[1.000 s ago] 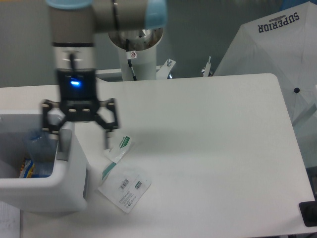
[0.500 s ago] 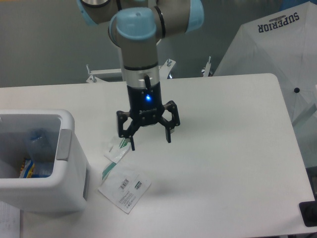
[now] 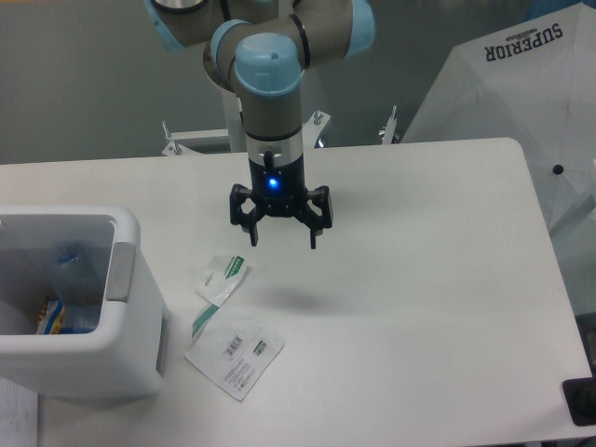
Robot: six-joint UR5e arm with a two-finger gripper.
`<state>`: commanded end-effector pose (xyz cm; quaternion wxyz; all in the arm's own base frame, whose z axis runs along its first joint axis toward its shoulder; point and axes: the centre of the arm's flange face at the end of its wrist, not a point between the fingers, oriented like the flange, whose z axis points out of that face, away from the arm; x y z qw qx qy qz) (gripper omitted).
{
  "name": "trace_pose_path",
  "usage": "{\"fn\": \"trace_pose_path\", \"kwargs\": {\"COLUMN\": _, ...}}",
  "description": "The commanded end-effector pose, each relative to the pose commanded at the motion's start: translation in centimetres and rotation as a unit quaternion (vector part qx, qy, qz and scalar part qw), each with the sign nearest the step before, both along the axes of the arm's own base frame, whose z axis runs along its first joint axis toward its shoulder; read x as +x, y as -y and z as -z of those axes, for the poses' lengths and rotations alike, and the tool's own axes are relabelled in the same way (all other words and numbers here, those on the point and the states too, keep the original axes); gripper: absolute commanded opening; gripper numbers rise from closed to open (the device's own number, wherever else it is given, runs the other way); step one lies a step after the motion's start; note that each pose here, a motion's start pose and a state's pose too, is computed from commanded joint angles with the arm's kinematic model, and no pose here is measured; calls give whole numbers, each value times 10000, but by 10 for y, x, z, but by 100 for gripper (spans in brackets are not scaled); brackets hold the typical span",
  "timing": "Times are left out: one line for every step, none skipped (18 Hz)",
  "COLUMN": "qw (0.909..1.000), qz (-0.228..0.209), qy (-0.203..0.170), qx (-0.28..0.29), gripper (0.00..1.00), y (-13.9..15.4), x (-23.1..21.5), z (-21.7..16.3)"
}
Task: Place the trash in the trash can
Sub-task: 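Raise the gripper out of the bin and move over the white packet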
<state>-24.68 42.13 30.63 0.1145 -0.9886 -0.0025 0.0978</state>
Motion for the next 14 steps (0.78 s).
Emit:
{"fn": "trace_pose_path", "kwargs": {"qw": 9993, "qz": 367, "qy": -22, "qx": -110, "gripper": 99, "y": -1, "x": 10, "z": 6}}
{"fn": "trace_pose_path", "kwargs": {"qw": 9971, "qz": 728, "qy": -62, "qx": -193, "gripper": 99, "y": -4, "x": 19, "z": 10}}
{"fn": "trace_pose_path", "kwargs": {"qw": 9947, "qz": 993, "qy": -93, "qx": -259, "gripper": 99, "y": -6, "x": 28, "z": 12}}
{"fn": "trace_pose_path", "kwargs": {"qw": 9927, "qz": 1165, "qy": -81, "qx": -315, "gripper": 99, "y": -6, "x": 34, "z": 17}}
{"fn": "trace_pose_path", "kwargs": {"qw": 9914, "qz": 1256, "qy": -100, "qx": -355, "gripper": 99, "y": -6, "x": 37, "z": 19}}
{"fn": "trace_pose_path", "kwargs": {"qw": 9904, "qz": 1324, "qy": -127, "qx": -382, "gripper": 99, "y": -7, "x": 38, "z": 19}}
{"fn": "trace_pose_path", "kwargs": {"qw": 9887, "qz": 1442, "qy": -137, "qx": -398, "gripper": 99, "y": -12, "x": 44, "z": 19}}
{"fn": "trace_pose_path", "kwargs": {"qw": 9866, "qz": 1566, "qy": -135, "qx": -434, "gripper": 99, "y": -16, "x": 51, "z": 22}}
{"fn": "trace_pose_path", "kwargs": {"qw": 9847, "qz": 1676, "qy": -138, "qx": -464, "gripper": 99, "y": -20, "x": 54, "z": 26}}
{"fn": "trace_pose_path", "kwargs": {"qw": 9827, "qz": 1764, "qy": -132, "qx": -544, "gripper": 99, "y": -22, "x": 54, "z": 32}}
{"fn": "trace_pose_path", "kwargs": {"qw": 9794, "qz": 1898, "qy": -116, "qx": -679, "gripper": 99, "y": -24, "x": 61, "z": 42}}
{"fn": "trace_pose_path", "kwargs": {"qw": 9761, "qz": 2008, "qy": -143, "qx": -818, "gripper": 99, "y": -29, "x": 67, "z": 51}}
{"fn": "trace_pose_path", "kwargs": {"qw": 9744, "qz": 2040, "qy": -164, "qx": -931, "gripper": 99, "y": -33, "x": 68, "z": 57}}
{"fn": "trace_pose_path", "kwargs": {"qw": 9723, "qz": 2107, "qy": -167, "qx": -996, "gripper": 99, "y": -38, "x": 71, "z": 62}}
